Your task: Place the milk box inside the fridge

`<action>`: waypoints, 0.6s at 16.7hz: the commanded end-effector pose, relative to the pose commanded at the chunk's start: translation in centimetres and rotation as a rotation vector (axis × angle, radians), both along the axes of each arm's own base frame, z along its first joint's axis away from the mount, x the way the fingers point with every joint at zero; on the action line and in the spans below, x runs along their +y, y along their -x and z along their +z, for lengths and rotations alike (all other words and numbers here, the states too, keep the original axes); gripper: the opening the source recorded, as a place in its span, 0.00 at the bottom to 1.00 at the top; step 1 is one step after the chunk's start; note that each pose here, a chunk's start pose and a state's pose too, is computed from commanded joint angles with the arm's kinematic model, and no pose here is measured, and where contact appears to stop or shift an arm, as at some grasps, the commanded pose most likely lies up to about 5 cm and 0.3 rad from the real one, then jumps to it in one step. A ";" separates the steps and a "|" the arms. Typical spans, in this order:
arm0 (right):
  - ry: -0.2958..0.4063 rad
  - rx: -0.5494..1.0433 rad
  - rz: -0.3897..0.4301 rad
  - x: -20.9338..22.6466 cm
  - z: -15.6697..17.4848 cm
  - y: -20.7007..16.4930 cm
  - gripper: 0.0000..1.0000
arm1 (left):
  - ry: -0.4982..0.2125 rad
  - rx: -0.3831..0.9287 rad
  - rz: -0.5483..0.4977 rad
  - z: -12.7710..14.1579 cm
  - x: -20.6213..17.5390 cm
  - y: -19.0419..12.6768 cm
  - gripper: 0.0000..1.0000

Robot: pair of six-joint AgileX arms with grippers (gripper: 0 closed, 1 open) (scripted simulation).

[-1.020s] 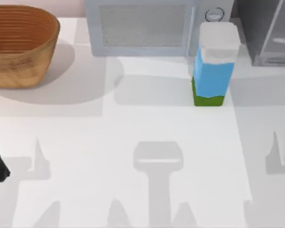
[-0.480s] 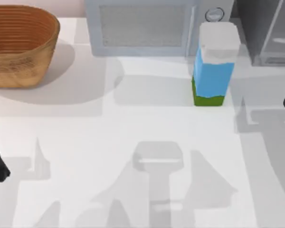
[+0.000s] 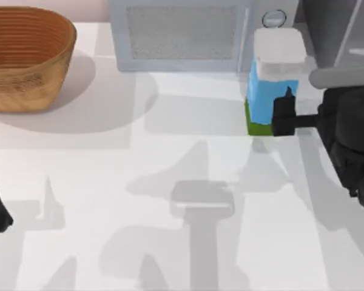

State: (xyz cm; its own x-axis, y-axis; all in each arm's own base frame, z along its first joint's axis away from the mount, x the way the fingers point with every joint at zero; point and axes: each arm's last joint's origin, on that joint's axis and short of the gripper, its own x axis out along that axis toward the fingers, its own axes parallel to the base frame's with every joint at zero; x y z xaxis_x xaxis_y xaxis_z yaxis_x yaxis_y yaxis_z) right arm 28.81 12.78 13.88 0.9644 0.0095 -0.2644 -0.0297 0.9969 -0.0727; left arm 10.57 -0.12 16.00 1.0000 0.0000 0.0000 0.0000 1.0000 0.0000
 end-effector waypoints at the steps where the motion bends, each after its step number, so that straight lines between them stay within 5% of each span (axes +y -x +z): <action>1: -0.002 -0.003 -0.007 1.0 -1.0 -0.7 1.00 | 0.000 0.000 0.000 0.0 0.0 0.0 1.00; 5: -0.031 -0.023 -0.031 4.1 -4.8 -2.6 1.00 | 0.000 0.000 0.000 0.0 0.0 0.0 1.00; 10: -0.075 -0.066 -0.037 5.7 -5.7 -3.3 1.00 | 0.000 0.000 0.000 0.0 0.0 0.0 1.00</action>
State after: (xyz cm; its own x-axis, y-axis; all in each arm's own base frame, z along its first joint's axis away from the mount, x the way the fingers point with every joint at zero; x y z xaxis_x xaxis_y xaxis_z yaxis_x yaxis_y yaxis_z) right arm 32.07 18.53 8.18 0.9798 -0.0096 -0.1997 0.0101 0.9999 0.0015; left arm 10.57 -0.12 16.00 1.0000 0.0000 0.0000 0.0000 1.0000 0.0000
